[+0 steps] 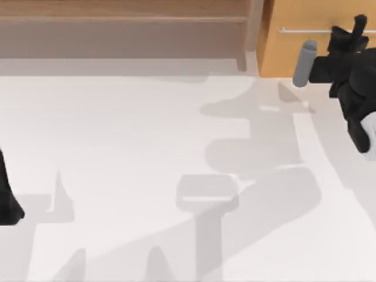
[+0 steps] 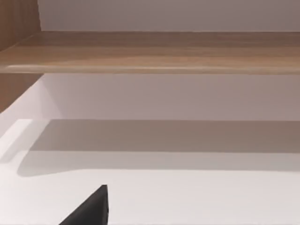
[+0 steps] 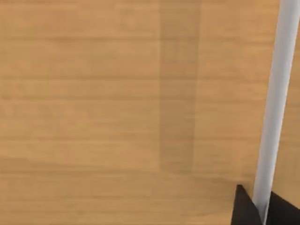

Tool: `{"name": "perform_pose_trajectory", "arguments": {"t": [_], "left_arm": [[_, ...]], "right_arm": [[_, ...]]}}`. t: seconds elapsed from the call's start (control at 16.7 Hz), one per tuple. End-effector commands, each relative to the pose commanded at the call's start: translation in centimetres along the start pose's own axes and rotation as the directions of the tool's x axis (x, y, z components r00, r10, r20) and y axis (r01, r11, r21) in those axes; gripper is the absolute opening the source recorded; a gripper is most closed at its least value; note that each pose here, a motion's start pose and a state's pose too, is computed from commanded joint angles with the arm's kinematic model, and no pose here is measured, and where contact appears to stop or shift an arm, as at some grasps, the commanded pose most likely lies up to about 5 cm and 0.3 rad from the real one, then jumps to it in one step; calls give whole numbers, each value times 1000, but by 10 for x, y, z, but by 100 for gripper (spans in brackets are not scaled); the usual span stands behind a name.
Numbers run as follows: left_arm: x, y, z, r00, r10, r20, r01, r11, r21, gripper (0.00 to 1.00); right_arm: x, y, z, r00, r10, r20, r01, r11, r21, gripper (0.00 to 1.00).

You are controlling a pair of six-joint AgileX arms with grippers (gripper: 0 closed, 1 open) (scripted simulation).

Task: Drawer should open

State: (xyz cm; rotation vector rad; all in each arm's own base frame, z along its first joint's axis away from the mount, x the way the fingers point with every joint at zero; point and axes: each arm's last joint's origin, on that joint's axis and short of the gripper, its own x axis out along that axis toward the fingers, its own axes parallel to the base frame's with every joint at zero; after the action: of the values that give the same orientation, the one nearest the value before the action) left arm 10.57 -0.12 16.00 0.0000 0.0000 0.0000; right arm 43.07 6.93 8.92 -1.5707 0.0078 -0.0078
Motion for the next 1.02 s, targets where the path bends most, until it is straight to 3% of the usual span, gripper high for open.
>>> {"name": "perform_pose_trajectory", "arguments": {"t": [0.24, 0.6, 1.02], "left_arm": [[0, 0, 0, 1000, 0, 0, 0, 1000, 0, 100], [0, 0, 0, 1000, 0, 0, 0, 1000, 0, 100], [0, 0, 0, 1000, 0, 0, 0, 1000, 0, 100]], "right_arm": [[-9, -1, 1, 1000, 0, 0, 0, 1000, -1, 0], [-59, 2, 1, 1000, 11, 1, -11, 1000, 2, 0], [-67, 1, 0, 1000, 5, -1, -5, 1000, 0, 0]]}}
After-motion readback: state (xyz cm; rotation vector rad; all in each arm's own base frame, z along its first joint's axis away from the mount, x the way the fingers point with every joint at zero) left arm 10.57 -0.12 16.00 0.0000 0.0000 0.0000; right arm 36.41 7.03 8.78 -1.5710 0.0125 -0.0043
